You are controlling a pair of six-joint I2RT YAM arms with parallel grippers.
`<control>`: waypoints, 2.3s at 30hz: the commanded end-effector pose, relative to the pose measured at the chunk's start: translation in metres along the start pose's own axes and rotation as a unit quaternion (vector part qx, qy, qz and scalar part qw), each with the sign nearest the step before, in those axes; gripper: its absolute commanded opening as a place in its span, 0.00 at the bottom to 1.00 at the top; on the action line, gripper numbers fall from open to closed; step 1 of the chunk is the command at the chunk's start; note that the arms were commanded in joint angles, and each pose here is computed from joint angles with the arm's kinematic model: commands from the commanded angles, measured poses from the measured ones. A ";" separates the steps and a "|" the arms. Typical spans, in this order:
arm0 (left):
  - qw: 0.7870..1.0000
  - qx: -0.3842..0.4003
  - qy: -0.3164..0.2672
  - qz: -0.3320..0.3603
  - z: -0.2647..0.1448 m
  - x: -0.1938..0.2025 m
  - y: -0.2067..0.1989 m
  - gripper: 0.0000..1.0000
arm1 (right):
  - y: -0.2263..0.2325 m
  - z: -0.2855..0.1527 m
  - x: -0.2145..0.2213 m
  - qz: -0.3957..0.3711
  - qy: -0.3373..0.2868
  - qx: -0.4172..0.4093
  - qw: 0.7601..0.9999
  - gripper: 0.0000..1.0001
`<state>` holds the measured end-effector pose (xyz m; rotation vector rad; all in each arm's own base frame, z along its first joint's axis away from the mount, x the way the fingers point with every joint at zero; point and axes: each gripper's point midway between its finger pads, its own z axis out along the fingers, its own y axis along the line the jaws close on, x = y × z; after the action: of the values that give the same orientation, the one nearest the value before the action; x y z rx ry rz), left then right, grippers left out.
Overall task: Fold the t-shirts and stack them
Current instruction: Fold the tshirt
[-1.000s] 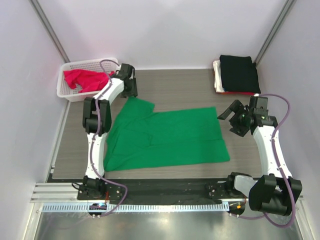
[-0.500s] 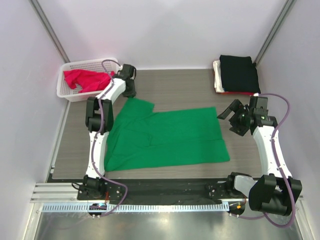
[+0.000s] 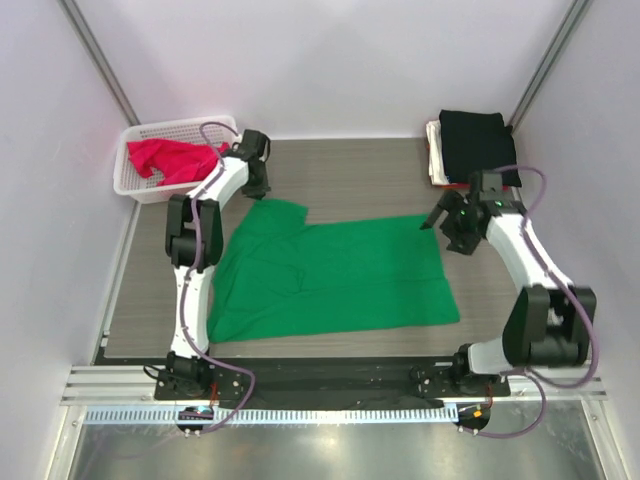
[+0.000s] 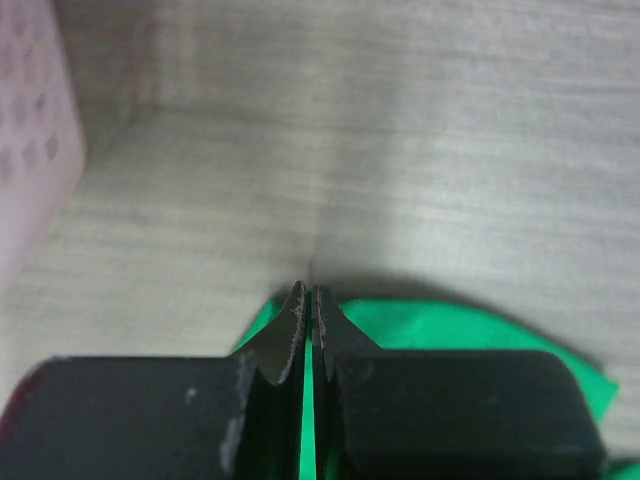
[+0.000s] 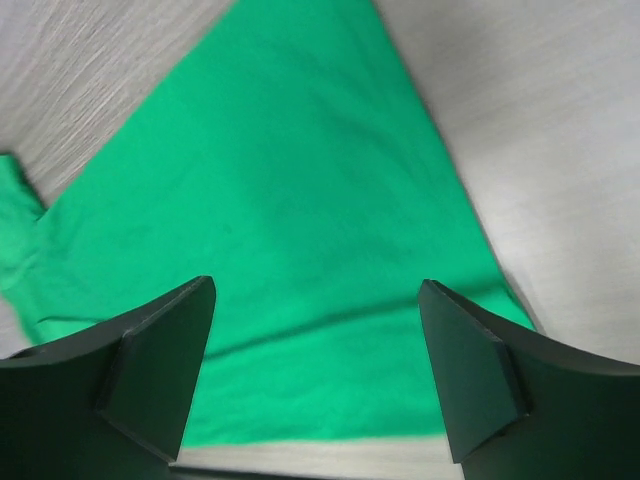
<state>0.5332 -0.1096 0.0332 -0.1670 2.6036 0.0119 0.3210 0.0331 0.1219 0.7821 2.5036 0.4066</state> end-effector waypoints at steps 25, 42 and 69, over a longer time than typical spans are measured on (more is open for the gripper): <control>0.996 0.067 -0.043 -0.043 -0.111 -0.002 -0.005 0.00 | 0.016 0.156 -0.089 -0.111 -0.034 0.165 0.979 0.43; 0.996 0.059 -0.049 -0.047 -0.147 0.001 0.005 0.00 | 0.030 0.141 -0.087 -0.132 -0.043 0.152 0.979 0.01; 0.993 -0.025 -0.042 -0.107 -0.256 0.163 0.080 0.00 | -0.007 0.011 -0.014 -0.120 -0.090 0.115 0.982 0.01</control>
<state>0.2778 -0.0769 0.1705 -0.3571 2.4905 -0.0728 0.3370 0.0249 0.0963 0.5296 2.5406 -0.0394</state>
